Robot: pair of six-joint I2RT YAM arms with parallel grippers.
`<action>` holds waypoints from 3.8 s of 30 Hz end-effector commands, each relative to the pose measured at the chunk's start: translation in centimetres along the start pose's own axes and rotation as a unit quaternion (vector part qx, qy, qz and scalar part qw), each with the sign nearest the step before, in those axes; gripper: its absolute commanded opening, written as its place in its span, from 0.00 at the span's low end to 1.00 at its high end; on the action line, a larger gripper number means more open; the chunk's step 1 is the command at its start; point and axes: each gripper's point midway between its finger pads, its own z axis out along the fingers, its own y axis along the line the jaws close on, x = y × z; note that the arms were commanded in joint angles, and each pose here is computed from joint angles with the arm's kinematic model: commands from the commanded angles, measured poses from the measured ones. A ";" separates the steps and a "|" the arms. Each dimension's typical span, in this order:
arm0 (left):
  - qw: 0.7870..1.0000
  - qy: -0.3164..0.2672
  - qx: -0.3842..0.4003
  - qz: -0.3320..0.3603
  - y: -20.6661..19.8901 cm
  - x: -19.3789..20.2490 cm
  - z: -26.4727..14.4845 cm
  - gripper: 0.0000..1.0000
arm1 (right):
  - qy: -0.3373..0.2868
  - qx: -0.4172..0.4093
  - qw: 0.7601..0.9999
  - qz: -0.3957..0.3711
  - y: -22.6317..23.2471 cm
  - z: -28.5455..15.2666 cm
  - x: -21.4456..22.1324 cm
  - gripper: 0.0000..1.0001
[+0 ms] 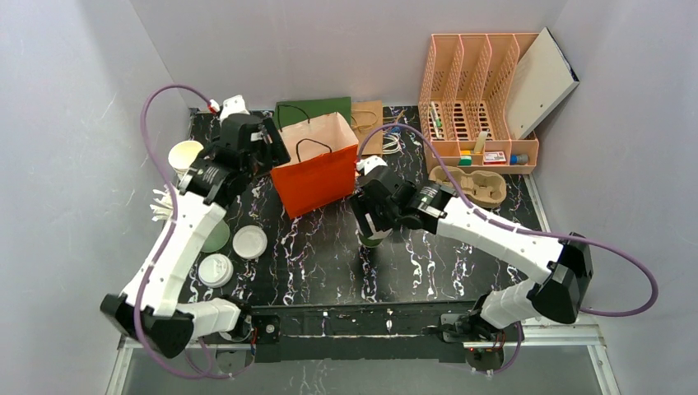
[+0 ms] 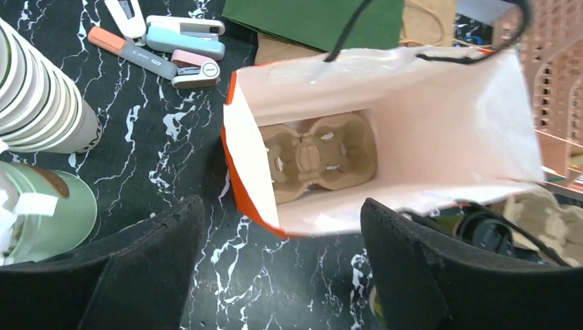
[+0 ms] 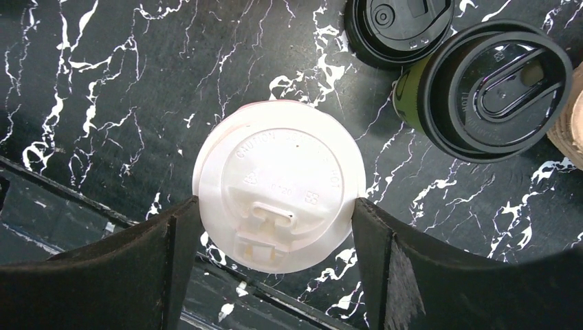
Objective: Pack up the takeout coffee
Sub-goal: Pick up the coffee cup from the center of the board, then place the coffee cup on the cup tray.
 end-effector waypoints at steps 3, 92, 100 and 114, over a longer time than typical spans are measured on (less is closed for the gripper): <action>0.998 0.027 -0.062 0.007 1.6 0.6 3.8 0.77 | -0.051 0.000 0.999 -0.006 -0.9 -3.5 -2.6 0.80; 0.980 0.128 0.000 0.150 0.9 0.9 4.3 0.66 | -0.246 -0.146 0.939 -0.192 6.5 -10.7 -18.2 0.63; 0.980 0.126 0.014 0.155 -0.3 1.2 7.3 0.45 | -0.217 -0.201 0.936 -0.192 8.5 -10.1 -17.2 0.62; 0.968 0.070 0.153 0.185 -4.2 0.4 5.6 0.00 | -0.177 -0.187 0.943 -0.213 9.1 -7.8 -16.1 0.59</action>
